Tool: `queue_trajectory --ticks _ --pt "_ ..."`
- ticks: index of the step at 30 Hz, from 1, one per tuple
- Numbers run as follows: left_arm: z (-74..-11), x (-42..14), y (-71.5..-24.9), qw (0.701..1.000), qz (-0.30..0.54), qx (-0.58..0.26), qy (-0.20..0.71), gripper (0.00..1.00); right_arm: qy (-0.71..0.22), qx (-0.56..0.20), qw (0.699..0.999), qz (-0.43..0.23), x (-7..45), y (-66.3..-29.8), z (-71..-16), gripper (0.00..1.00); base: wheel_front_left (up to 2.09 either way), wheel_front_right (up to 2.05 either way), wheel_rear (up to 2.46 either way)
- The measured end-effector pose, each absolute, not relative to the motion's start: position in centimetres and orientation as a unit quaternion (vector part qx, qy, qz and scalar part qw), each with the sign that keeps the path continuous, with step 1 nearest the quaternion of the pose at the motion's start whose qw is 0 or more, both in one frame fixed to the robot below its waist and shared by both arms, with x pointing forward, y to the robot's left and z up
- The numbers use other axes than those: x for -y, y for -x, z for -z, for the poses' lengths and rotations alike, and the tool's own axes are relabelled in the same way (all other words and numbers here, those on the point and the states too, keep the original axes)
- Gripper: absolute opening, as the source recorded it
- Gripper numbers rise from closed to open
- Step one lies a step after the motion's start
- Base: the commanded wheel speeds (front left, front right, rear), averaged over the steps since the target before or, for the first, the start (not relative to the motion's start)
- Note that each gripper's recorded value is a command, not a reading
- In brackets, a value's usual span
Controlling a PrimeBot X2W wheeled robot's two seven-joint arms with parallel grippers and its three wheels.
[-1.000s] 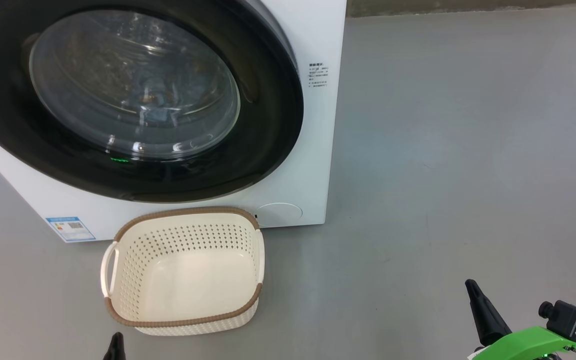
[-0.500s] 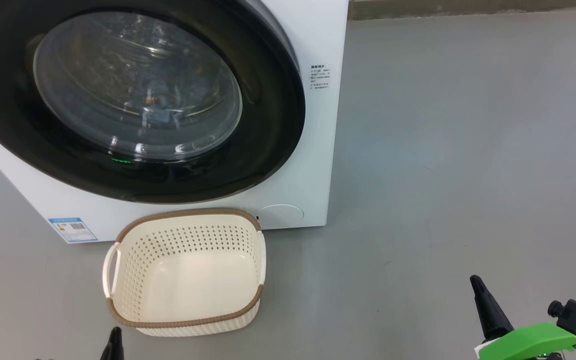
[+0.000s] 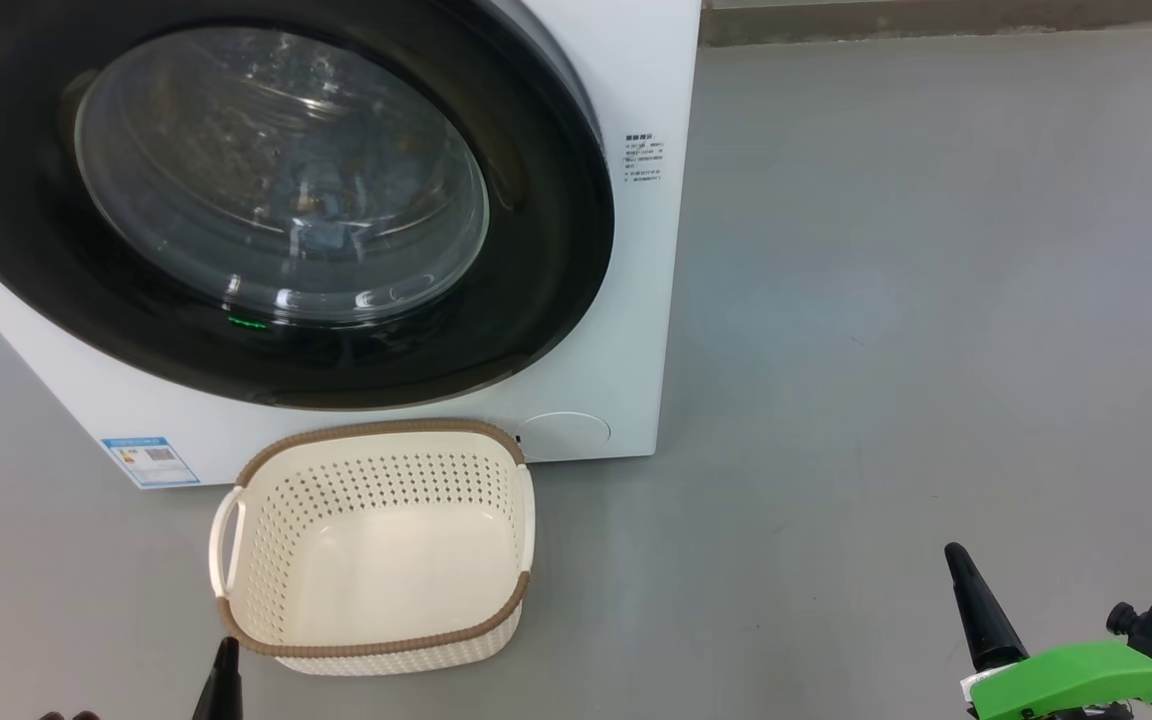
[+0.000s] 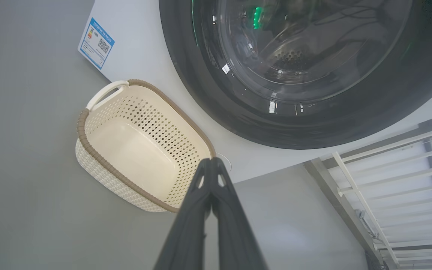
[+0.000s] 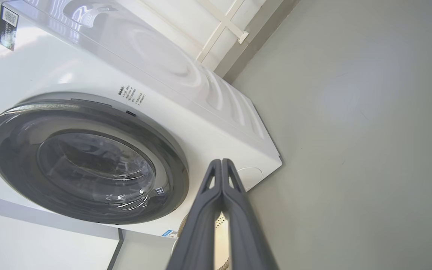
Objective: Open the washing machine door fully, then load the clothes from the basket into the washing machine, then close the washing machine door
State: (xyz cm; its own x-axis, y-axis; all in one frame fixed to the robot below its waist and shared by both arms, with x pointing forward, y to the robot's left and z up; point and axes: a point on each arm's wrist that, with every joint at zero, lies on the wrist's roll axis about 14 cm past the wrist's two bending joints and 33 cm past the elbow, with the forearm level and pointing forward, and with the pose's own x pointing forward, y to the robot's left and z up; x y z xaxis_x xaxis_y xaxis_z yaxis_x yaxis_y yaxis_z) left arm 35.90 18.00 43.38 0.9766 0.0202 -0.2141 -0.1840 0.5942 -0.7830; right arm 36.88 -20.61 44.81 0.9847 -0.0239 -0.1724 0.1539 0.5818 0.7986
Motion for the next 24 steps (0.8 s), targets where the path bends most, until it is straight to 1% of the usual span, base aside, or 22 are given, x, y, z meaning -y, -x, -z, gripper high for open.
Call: queue_trajectory --ticks 17,24 --pt "-44.0 -18.3 -36.0 0.845 -0.061 -0.085 0.524 0.0 -0.525 -0.061 0.848 0.052 20.7 -37.2 -45.6 0.0 0.0 0.0 0.0" --pt "-44.8 -18.3 -36.6 0.826 -0.056 -0.074 0.557 0.0 -0.558 -0.054 0.826 0.053 20.6 -37.3 -46.0 0.0 0.0 0.0 0.0"
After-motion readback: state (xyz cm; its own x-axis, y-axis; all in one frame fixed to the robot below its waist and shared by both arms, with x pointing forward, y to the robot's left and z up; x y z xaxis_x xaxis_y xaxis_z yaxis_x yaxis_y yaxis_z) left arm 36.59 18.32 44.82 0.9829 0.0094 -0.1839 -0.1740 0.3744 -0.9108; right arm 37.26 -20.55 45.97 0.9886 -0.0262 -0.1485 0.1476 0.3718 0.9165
